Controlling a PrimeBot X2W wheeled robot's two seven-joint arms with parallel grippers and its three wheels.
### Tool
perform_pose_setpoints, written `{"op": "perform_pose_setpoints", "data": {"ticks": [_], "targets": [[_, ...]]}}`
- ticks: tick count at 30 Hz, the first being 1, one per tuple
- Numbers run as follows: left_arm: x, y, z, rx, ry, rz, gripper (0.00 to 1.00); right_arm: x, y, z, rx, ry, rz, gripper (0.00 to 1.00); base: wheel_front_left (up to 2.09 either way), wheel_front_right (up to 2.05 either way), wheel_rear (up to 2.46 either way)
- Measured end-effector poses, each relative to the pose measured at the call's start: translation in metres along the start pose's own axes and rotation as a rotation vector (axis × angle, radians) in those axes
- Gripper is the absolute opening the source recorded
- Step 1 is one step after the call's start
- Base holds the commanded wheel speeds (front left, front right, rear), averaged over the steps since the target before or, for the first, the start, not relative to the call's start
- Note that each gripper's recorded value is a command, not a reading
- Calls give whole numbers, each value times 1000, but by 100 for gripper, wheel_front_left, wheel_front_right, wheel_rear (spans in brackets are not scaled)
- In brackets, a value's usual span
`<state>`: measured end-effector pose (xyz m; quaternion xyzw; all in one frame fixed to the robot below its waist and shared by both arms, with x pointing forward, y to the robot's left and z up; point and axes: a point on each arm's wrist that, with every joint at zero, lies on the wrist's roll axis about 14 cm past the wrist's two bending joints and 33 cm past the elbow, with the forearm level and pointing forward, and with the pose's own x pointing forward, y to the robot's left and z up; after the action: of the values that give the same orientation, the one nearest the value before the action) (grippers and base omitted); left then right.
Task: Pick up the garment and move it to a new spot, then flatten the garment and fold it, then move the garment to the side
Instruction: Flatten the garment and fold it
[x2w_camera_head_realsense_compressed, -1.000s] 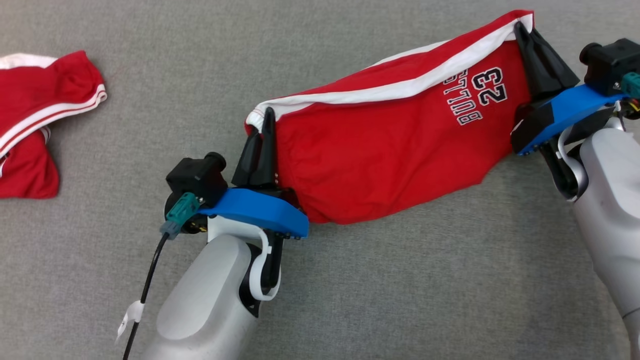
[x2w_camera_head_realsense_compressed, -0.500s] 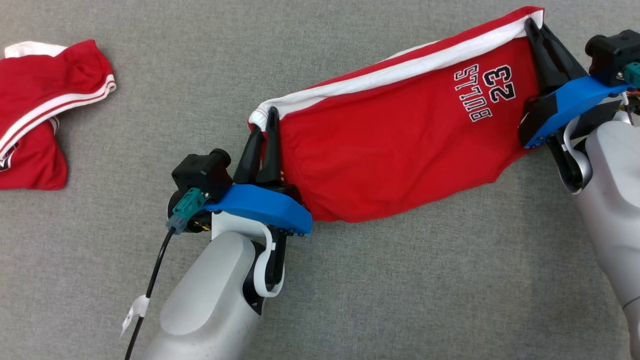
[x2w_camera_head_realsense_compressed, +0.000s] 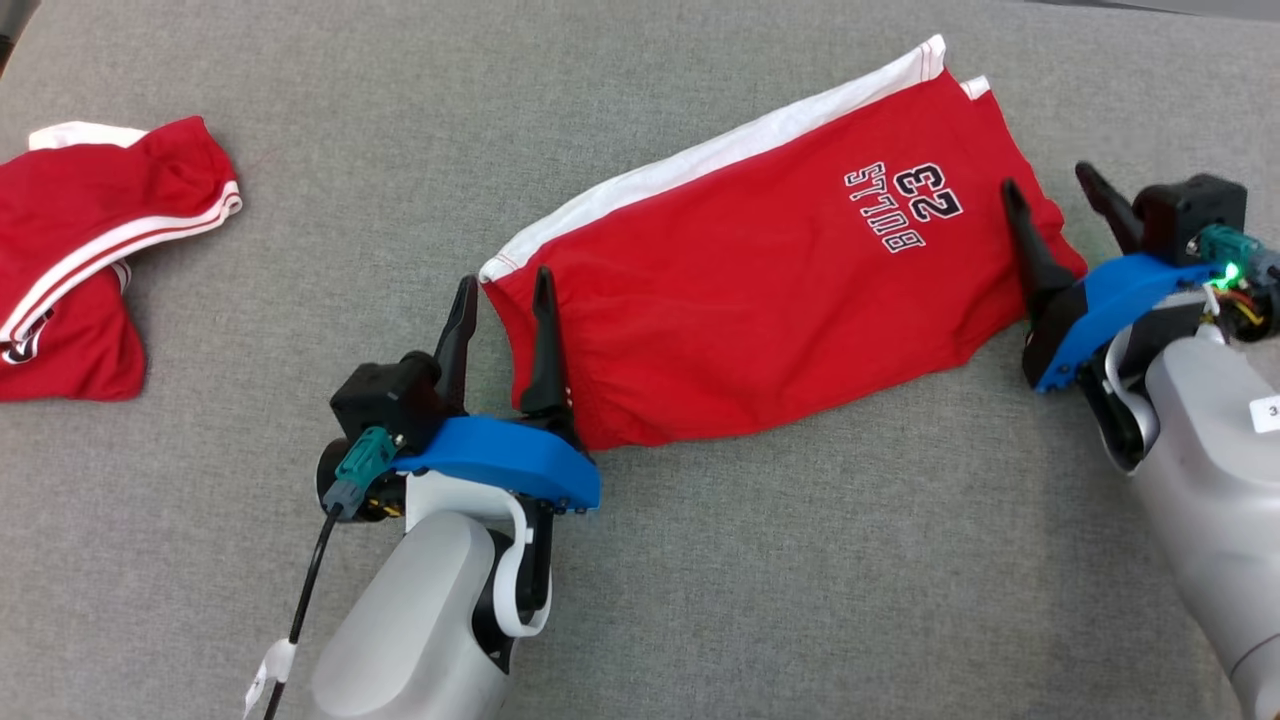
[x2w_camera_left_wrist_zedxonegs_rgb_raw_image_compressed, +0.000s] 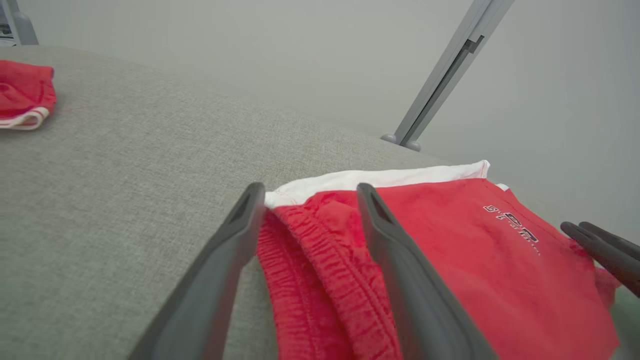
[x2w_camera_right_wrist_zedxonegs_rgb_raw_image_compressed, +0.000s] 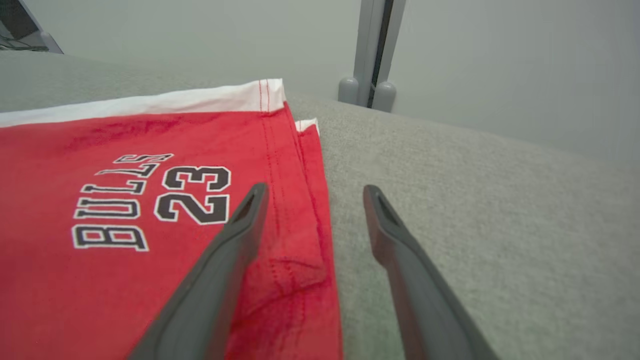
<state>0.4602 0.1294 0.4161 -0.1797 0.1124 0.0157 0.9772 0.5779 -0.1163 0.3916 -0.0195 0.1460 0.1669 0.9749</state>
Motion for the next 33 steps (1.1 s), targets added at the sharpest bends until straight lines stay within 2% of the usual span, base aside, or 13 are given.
{"op": "perform_pose_setpoints", "data": {"ticks": [5,10,11,12,20,33], "targets": [[-4,5,-1,-2,2,14,100,-8,1,-25,41,94,-9,100,0,0,0],[-7,7,-2,4,3,20,100,-9,8,-35,71,143,1,100,0,0,0],[-8,7,-1,6,0,19,100,-9,9,-36,78,147,2,33,0,0,0],[-8,7,0,7,-3,20,100,-9,11,-37,84,156,4,0,0,0,0],[-17,6,3,36,-15,13,100,-26,19,-35,166,127,-6,0,0,0,0],[-55,1,1,53,-23,-12,100,-111,6,-35,354,38,-129,0,0,0,0]]}}
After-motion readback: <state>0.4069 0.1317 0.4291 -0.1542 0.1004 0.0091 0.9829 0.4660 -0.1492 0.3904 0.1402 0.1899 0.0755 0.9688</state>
